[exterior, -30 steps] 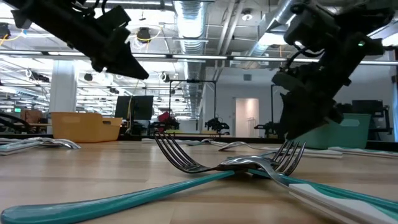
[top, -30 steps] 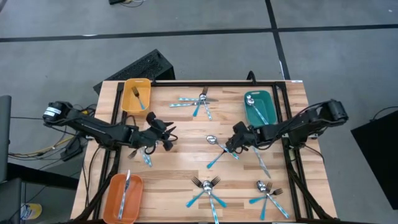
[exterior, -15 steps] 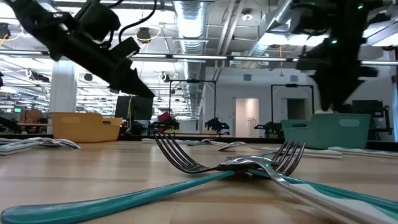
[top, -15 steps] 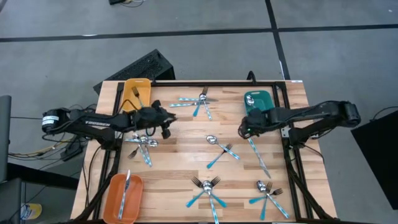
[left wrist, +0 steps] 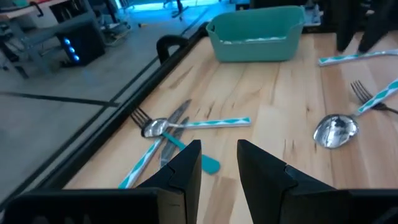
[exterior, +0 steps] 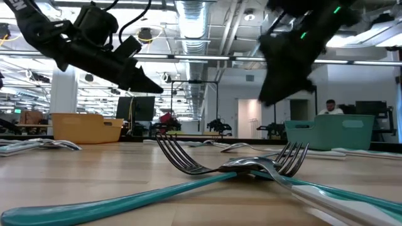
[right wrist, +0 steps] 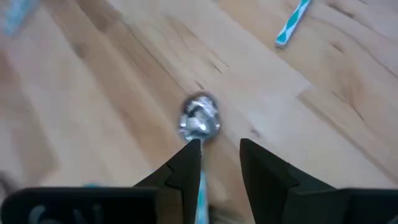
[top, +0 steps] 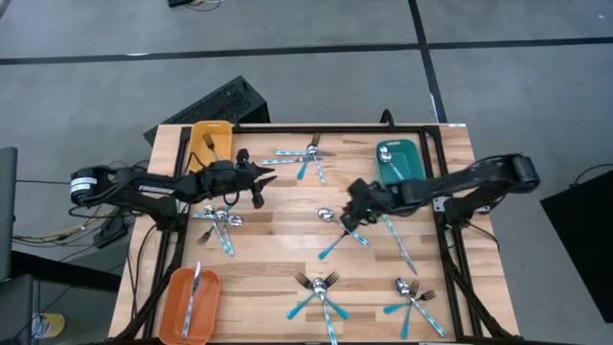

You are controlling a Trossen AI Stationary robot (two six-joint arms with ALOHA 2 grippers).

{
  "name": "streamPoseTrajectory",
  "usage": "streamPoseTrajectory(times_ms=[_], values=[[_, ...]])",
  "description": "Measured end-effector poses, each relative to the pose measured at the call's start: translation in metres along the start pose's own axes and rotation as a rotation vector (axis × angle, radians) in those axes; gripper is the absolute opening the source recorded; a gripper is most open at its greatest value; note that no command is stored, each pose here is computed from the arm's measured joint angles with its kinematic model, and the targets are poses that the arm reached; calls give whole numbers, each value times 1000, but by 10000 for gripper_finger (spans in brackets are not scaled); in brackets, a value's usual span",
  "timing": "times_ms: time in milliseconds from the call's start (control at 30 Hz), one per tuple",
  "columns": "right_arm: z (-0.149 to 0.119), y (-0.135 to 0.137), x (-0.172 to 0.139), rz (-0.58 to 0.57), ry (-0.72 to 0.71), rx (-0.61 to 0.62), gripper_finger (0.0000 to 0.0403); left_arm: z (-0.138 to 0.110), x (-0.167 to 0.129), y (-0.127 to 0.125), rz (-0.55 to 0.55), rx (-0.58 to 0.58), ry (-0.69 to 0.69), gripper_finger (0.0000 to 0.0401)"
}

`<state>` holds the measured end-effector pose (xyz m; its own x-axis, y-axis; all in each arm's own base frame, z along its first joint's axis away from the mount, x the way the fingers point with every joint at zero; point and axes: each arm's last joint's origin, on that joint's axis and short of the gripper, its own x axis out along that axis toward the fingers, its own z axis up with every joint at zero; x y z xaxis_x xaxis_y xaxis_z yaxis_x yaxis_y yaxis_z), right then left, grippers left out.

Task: Sort silverware by color (type)
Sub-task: Put the white-blue spoon into the blue bin

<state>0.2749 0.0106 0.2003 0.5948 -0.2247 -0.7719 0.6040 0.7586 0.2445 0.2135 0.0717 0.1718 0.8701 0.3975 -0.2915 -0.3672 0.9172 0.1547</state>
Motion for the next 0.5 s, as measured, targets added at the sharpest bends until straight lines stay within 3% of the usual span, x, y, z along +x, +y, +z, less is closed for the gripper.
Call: streamPoseTrajectory(times_ms=[200,500], values=[[-12,-3,45,29,159,-78,132,-6,4,-1,-3,-23,43,91],[-29,1,71,66,281,-109,132,-3,4,-1,10,-33,10,91]])
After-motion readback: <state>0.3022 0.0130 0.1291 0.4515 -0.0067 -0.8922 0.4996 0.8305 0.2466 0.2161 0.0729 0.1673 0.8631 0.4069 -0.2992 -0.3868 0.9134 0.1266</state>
